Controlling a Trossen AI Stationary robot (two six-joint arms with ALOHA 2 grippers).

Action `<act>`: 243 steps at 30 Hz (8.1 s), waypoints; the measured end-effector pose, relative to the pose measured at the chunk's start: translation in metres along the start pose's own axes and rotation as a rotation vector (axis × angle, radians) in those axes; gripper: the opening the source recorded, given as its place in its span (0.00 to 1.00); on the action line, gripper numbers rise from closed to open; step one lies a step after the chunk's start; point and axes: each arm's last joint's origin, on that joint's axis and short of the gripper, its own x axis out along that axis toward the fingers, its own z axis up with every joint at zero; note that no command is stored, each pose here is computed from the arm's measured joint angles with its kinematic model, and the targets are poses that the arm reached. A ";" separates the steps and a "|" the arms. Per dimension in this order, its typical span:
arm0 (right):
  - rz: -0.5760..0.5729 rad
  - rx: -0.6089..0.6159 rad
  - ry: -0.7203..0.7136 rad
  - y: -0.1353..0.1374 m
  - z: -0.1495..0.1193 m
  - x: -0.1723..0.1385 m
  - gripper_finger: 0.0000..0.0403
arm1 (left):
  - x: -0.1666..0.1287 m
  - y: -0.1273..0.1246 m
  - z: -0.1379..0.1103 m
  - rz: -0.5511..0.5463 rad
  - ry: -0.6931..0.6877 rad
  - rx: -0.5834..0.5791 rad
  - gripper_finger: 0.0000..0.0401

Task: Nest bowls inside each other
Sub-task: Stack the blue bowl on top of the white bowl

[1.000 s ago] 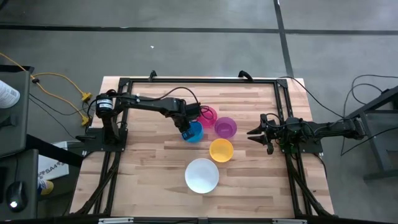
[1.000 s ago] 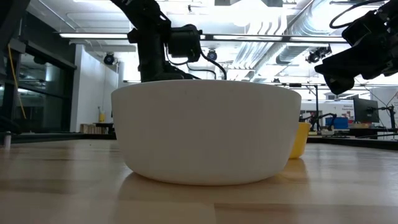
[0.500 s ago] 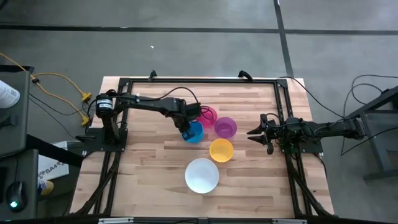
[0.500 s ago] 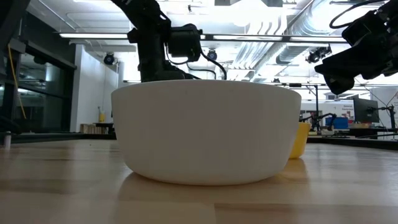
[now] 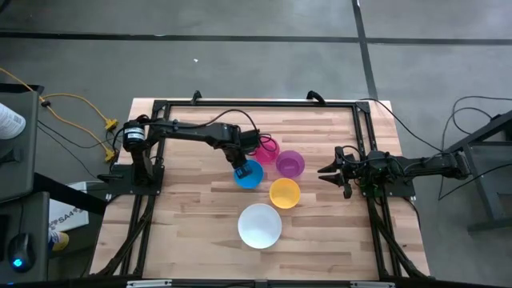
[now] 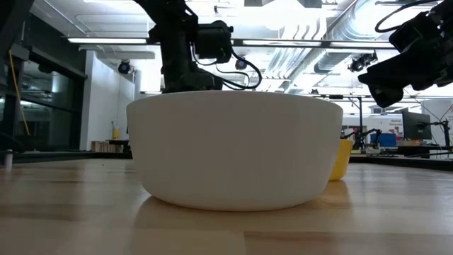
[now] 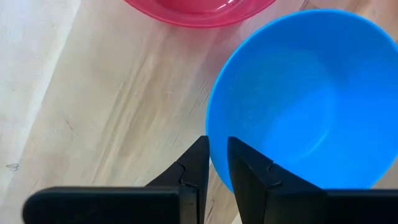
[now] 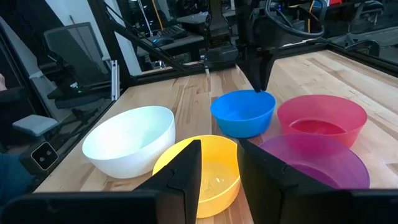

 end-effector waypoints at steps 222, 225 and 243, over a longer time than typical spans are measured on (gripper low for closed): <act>-0.001 0.000 0.002 0.000 0.000 0.000 0.24 | -0.049 -0.159 -0.030 -0.177 -0.036 0.253 0.00; 0.000 0.000 0.001 0.000 0.000 0.000 0.24 | -0.039 -0.160 -0.029 -0.168 -0.016 0.255 0.00; -0.001 0.000 0.002 0.000 0.000 0.000 0.24 | -0.011 -0.162 -0.023 -0.176 0.033 0.278 0.00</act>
